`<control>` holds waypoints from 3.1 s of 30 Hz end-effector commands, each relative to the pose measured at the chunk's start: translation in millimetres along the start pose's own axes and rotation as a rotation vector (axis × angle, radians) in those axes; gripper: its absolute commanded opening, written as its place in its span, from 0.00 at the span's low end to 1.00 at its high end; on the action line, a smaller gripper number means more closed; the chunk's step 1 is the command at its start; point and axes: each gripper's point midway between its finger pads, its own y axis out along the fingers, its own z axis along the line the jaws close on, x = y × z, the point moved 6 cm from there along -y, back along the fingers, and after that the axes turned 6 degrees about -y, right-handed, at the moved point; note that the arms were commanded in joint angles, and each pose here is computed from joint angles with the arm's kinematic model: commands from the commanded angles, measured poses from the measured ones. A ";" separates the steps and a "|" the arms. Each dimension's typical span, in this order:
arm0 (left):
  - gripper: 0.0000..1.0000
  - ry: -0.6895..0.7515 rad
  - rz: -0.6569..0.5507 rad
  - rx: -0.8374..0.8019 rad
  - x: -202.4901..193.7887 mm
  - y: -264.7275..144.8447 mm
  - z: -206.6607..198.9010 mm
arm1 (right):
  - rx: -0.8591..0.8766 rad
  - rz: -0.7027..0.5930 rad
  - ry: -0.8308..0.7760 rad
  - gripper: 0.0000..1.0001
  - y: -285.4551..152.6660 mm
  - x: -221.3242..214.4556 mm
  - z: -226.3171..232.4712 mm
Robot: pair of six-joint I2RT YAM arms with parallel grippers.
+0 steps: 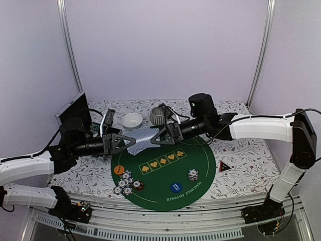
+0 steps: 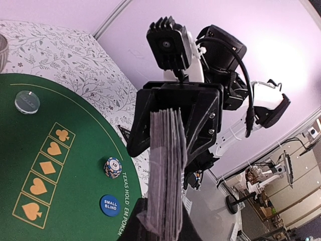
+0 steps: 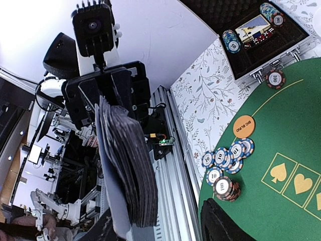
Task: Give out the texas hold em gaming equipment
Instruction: Pass from the right arm to the left, then pick up the poker card from the face-down deck piles, then distribute the poker card in the big blind area.
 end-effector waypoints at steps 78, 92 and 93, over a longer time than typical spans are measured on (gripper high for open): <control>0.00 0.287 -0.407 0.619 117.1 -78.6 32.4 | -0.212 0.109 0.203 0.02 59.5 -15.8 -81.1; 0.00 0.277 -0.451 0.580 116.7 -100.4 28.7 | -0.227 -0.022 0.493 0.02 133.1 -27.0 -158.3; 0.00 0.274 -0.449 0.579 116.3 -100.1 29.1 | -0.228 -0.015 0.505 0.02 138.5 -31.3 -161.0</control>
